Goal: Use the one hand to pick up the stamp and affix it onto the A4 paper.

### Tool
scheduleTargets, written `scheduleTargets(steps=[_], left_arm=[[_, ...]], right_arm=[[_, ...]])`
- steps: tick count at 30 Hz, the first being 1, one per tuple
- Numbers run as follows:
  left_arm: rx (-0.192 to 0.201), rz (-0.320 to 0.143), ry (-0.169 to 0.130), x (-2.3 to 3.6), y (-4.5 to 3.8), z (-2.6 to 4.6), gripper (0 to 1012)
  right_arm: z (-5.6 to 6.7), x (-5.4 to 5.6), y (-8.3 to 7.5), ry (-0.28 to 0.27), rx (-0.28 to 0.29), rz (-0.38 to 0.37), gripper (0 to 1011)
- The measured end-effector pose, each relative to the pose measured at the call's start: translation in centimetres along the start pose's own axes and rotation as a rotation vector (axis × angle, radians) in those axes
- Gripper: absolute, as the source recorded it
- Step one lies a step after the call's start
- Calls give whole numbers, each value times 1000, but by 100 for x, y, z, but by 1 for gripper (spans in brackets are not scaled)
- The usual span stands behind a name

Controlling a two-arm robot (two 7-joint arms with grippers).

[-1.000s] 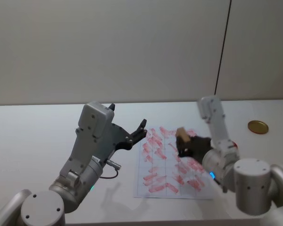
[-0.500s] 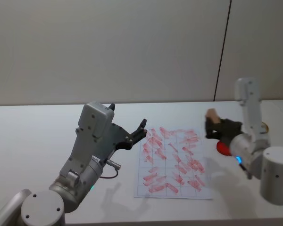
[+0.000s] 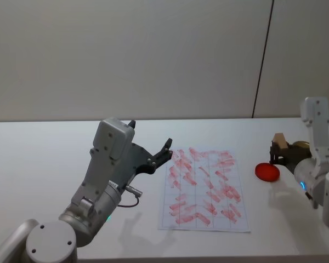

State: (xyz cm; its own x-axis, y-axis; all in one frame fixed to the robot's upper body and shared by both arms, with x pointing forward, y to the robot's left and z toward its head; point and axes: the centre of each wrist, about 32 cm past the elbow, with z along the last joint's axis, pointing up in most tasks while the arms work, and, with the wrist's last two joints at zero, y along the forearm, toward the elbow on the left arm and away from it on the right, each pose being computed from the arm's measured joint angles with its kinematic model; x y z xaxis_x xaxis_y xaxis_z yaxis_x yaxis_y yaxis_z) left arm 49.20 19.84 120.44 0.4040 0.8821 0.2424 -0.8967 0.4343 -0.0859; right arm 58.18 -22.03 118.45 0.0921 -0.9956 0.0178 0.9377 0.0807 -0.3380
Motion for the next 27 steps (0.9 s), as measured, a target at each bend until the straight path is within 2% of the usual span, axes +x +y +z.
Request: scheduleTargets(steps=[5, 11, 23, 27], left_arm=[[0, 0, 0, 0, 0, 0, 993], [0, 0, 0, 0, 0, 0, 993], [0, 0, 0, 0, 0, 0, 993], [0, 0, 0, 0, 0, 0, 993]], right_arm=[[-72, 82, 151, -9, -31, -18, 219], [-148, 122, 321, -22, -66, -21, 219], [-314, 98, 633, -52, -130, -10, 220], [-355, 87, 694, -60, -141, -6, 236]])
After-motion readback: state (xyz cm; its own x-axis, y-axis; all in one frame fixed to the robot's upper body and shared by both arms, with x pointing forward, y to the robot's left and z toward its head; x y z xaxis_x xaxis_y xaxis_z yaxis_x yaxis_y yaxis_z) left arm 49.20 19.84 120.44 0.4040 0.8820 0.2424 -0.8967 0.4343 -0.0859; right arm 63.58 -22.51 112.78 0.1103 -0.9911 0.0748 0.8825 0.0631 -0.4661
